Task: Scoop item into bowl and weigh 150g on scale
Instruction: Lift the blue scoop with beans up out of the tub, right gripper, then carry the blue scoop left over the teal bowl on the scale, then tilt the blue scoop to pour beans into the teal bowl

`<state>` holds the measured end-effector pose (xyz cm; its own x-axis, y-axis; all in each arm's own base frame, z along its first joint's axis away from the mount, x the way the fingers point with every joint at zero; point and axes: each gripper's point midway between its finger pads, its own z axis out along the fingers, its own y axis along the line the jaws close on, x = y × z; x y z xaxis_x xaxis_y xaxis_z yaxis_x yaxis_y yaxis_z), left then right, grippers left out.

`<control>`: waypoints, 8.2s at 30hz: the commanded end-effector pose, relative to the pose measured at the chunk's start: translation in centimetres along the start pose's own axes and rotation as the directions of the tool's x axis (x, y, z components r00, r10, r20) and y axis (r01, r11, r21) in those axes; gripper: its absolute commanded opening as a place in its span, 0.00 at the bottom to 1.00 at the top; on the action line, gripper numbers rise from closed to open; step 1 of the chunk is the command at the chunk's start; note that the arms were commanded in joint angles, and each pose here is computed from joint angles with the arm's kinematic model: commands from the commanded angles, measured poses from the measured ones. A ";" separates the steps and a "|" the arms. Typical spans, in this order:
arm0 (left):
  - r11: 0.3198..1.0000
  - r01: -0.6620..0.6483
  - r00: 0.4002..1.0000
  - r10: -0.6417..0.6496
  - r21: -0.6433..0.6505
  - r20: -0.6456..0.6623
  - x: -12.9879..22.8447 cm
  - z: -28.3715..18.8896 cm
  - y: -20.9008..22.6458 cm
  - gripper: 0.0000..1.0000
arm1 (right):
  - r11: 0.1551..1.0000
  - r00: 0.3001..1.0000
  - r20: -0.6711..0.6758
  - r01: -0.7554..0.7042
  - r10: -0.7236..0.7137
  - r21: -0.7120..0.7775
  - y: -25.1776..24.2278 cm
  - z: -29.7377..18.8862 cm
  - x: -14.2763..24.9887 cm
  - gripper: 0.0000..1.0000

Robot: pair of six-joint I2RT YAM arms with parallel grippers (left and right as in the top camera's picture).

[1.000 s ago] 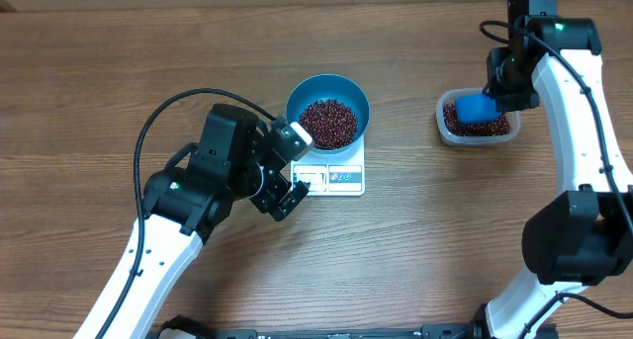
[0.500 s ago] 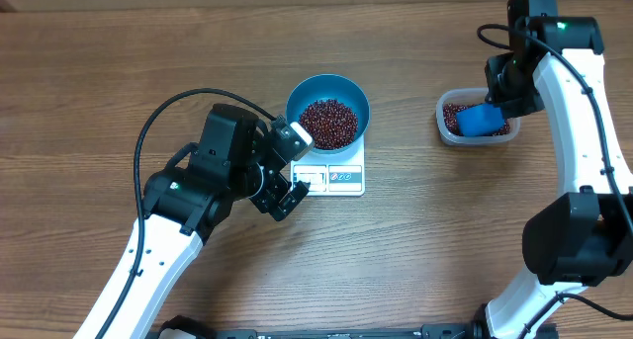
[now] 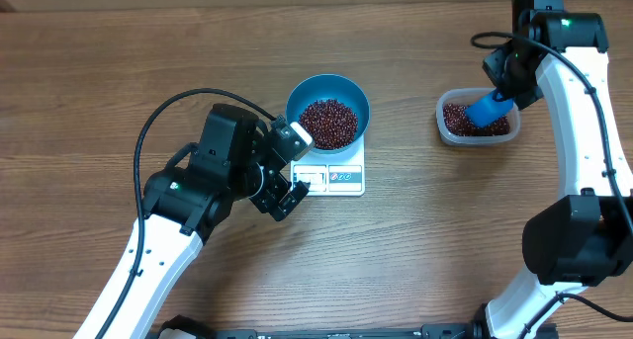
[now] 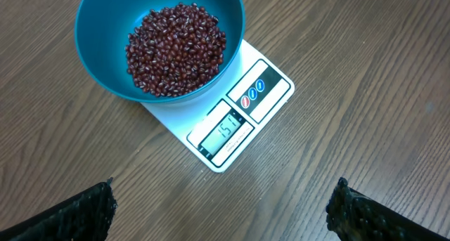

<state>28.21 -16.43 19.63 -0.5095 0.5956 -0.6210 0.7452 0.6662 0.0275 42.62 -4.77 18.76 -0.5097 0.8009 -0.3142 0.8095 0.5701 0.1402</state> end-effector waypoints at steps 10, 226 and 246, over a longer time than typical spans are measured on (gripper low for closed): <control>1.000 0.008 1.000 -0.008 -0.006 0.009 -0.2 -0.2 0.2 1.00 | 0.934 0.929 0.103 0.353 -0.356 0.049 0.4 -2.8 -0.6 0.04; 1.000 0.008 1.000 -0.008 -0.005 0.009 -0.3 -0.2 0.2 1.00 | 0.368 0.427 0.317 0.901 -0.847 -0.231 16.7 -8.2 21.6 0.04; 1.000 0.008 1.000 -0.008 -0.006 0.009 -0.2 -0.2 0.2 0.99 | 0.385 0.423 0.355 0.906 -0.834 -0.175 15.8 -10.2 20.0 0.04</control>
<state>28.21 -16.43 19.63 -0.5092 0.5959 -0.6210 0.7454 0.6660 0.0278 42.15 22.61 19.36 -0.8447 -0.2305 -0.4832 -0.2198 0.9723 -0.0795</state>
